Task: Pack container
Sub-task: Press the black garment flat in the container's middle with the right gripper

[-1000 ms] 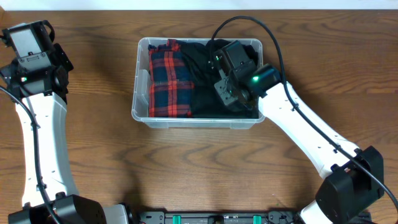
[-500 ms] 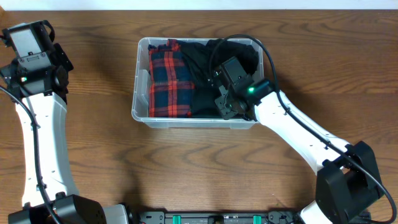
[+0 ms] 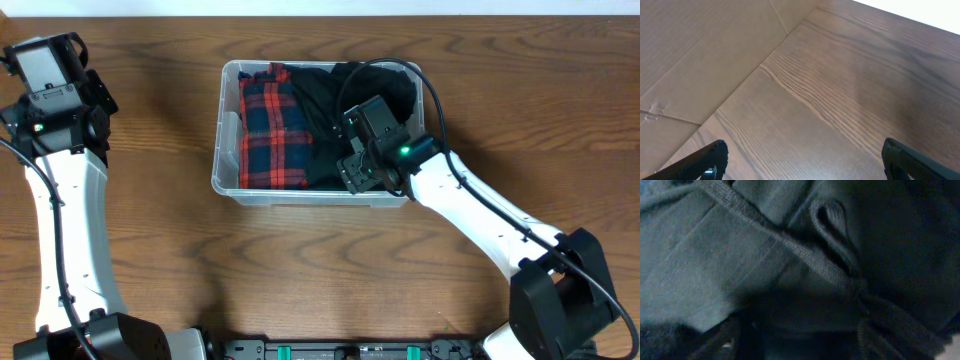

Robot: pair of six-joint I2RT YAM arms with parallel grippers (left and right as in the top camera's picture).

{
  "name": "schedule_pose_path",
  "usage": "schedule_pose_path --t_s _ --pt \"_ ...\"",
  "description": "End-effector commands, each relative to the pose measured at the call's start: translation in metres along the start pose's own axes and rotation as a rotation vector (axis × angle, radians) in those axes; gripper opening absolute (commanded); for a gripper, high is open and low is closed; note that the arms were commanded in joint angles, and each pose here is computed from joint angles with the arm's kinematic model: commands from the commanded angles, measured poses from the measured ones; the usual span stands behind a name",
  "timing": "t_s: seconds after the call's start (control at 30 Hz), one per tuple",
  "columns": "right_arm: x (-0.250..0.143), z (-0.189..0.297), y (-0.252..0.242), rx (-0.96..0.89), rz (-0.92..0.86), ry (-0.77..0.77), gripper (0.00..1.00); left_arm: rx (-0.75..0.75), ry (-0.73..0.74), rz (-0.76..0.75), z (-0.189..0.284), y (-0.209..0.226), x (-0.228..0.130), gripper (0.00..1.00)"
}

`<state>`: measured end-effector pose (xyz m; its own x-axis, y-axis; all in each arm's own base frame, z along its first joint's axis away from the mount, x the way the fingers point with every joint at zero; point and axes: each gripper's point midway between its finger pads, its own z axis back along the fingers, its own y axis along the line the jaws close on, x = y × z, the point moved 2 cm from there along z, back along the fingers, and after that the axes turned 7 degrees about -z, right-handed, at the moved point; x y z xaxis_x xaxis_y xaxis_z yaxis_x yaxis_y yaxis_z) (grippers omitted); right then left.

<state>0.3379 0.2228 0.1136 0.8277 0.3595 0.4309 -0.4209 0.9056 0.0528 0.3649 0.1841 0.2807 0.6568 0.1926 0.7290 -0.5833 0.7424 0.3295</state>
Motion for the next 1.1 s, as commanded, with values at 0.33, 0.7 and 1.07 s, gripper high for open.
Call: schedule_pose_path --t_s 0.33,0.7,1.07 --pt "0.063 0.049 0.014 0.046 0.015 -0.204 0.89 0.012 0.009 0.011 -0.003 0.002 -0.003 0.98" --pt "0.097 0.037 0.020 0.066 0.016 -0.340 0.90 0.012 0.009 0.011 -0.003 0.002 -0.003 0.98" --pt "0.044 -0.074 0.038 0.186 0.027 -0.055 0.92 0.012 0.009 0.011 -0.003 0.002 -0.003 0.98"
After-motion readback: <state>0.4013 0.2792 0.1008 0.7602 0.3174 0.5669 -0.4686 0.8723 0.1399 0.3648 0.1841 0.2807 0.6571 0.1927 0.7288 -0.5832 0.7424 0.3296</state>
